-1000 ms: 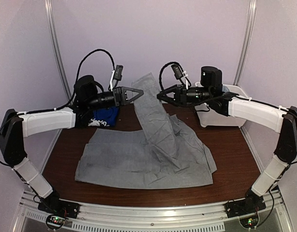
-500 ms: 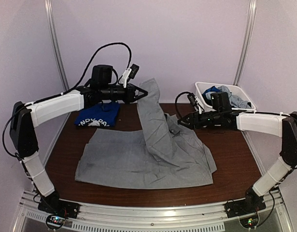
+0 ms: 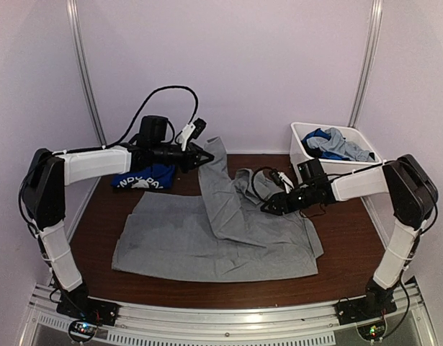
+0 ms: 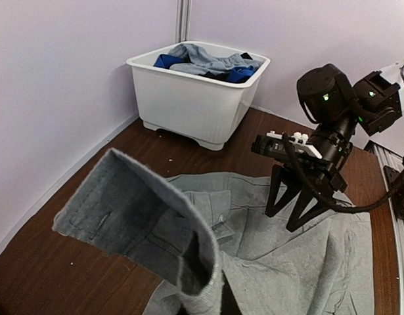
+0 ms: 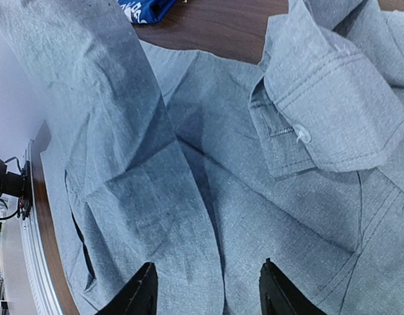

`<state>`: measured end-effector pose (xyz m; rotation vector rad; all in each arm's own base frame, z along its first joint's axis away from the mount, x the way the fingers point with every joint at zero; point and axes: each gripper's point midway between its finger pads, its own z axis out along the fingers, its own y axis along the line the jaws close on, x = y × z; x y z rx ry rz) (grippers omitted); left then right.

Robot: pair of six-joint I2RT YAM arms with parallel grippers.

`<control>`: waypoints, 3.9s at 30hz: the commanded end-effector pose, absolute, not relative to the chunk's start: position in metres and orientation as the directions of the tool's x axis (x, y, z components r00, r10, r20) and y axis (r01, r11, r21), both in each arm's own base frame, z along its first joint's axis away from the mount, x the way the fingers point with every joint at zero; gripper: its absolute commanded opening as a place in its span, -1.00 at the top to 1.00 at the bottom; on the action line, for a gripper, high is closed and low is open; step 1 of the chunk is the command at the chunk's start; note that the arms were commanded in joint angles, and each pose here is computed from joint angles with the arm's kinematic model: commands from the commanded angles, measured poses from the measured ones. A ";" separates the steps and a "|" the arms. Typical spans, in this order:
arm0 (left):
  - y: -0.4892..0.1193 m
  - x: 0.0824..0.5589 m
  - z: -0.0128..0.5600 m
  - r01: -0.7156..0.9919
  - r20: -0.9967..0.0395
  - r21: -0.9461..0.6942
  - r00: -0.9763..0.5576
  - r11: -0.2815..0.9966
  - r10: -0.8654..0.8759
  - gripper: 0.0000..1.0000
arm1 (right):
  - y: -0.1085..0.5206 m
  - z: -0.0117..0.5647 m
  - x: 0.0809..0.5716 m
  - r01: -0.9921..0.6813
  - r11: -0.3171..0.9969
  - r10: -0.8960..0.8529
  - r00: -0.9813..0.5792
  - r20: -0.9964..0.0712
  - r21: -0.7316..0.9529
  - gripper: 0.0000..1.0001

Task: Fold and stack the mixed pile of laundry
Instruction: Adjust the 1/3-folded shirt at the center of the board.

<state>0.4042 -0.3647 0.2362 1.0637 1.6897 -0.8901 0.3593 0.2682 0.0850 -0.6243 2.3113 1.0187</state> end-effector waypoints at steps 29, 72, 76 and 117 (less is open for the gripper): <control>-0.369 0.337 0.323 0.975 -0.976 0.212 0.214 -0.065 0.029 0.98 | 0.345 0.239 0.358 -0.891 0.098 -0.132 -0.453 -0.882 0.443 0.08; -0.342 0.373 0.197 0.754 -0.958 -0.178 -0.280 0.633 0.064 0.15 | 0.343 0.244 0.497 -0.825 0.548 -0.283 -0.337 -0.898 0.137 1.00; -0.384 0.321 0.174 0.830 -0.952 -0.204 -0.292 0.519 0.094 0.24 | 0.345 0.235 0.492 -0.830 0.538 -0.291 -0.348 -0.891 0.148 1.00; -0.262 0.298 0.210 0.489 -0.897 -0.342 -0.425 0.802 -0.123 -0.48 | 0.406 0.249 0.395 -0.801 0.533 -0.269 -0.467 -0.842 0.273 1.00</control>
